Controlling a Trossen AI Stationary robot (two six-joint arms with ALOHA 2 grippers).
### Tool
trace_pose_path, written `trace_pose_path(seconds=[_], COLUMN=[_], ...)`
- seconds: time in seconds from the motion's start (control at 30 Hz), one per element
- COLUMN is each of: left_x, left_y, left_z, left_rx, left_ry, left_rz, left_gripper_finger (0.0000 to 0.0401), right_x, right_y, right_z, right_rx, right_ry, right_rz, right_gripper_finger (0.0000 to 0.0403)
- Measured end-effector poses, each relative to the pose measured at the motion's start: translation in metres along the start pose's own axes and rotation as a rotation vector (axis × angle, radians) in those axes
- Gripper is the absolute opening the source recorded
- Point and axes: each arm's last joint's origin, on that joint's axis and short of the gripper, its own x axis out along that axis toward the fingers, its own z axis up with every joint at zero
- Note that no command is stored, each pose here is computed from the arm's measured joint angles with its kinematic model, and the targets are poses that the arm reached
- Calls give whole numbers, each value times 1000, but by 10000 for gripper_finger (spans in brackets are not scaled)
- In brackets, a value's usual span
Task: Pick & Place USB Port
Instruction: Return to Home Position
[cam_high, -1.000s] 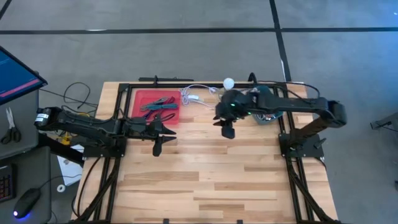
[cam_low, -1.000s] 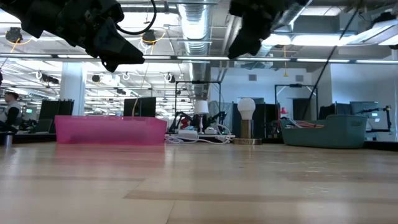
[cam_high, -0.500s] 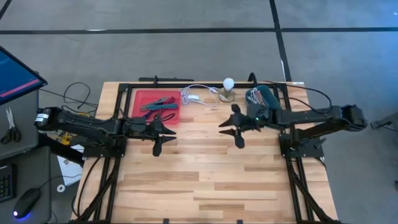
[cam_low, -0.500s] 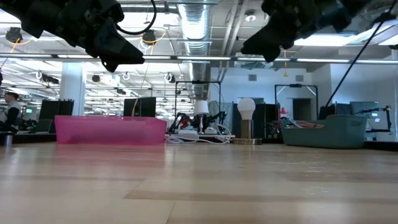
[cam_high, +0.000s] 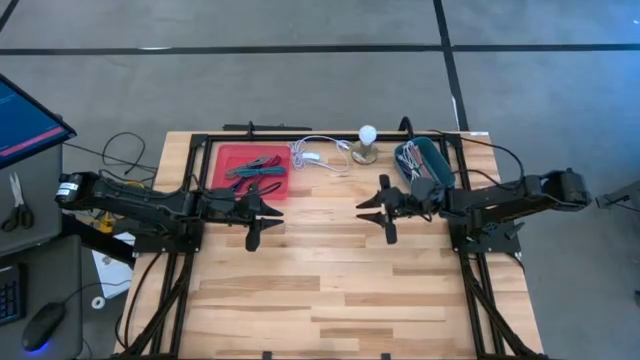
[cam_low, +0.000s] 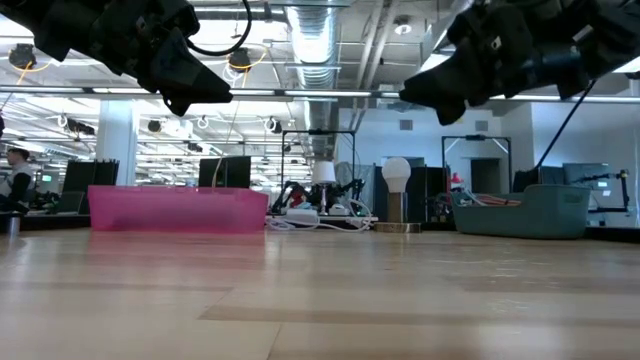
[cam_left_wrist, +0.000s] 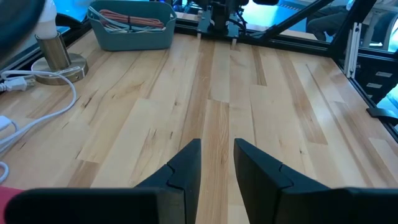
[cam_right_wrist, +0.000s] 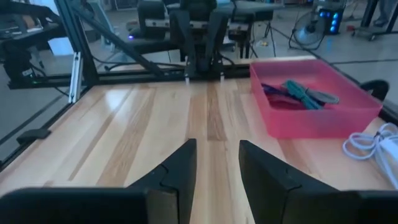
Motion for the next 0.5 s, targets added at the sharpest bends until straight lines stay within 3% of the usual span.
trace_pose_path(seconds=[0.5], left_x=[0], left_y=[0], left_z=[0], left_rx=[0], left_ry=[0], left_rz=[0], left_gripper_finger=[95], right_x=[-1], right_y=[-8], right_z=[0], right_rx=[1], right_ry=[-4], right_rz=[-35], right_gripper_finger=[113])
